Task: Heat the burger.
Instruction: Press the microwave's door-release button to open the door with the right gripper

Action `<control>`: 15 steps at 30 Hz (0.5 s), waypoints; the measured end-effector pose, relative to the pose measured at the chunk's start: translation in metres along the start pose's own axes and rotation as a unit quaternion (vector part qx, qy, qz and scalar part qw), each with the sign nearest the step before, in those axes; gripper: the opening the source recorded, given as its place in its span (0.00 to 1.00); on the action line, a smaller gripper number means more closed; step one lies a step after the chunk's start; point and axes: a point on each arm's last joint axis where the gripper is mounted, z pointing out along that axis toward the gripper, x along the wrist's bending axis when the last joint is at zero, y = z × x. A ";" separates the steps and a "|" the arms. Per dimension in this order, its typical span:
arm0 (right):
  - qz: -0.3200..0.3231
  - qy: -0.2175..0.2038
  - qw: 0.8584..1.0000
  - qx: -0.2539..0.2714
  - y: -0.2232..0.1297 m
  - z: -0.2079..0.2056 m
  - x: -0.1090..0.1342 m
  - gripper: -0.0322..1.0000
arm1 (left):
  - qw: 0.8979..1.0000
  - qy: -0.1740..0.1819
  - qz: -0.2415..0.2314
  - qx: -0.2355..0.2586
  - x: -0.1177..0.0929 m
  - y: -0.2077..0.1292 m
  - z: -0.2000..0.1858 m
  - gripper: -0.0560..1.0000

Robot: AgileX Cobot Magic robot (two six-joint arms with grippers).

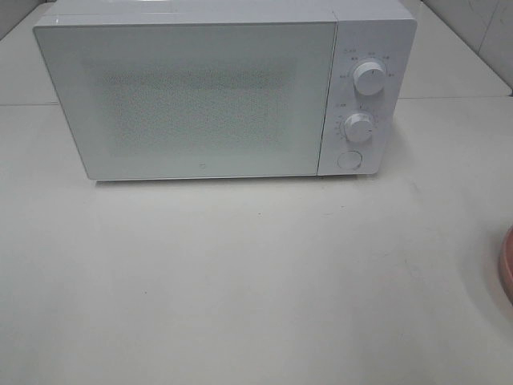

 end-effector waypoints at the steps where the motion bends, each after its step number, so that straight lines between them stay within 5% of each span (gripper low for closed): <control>1: 0.000 0.000 1.000 -0.001 0.001 0.003 0.000 0.72 | 1.000 0.000 0.000 0.000 0.000 0.000 0.000 0.99; 15: 0.000 0.002 1.000 -0.013 0.004 0.050 0.001 0.80 | 1.000 0.000 0.000 0.000 0.000 0.000 0.000 0.99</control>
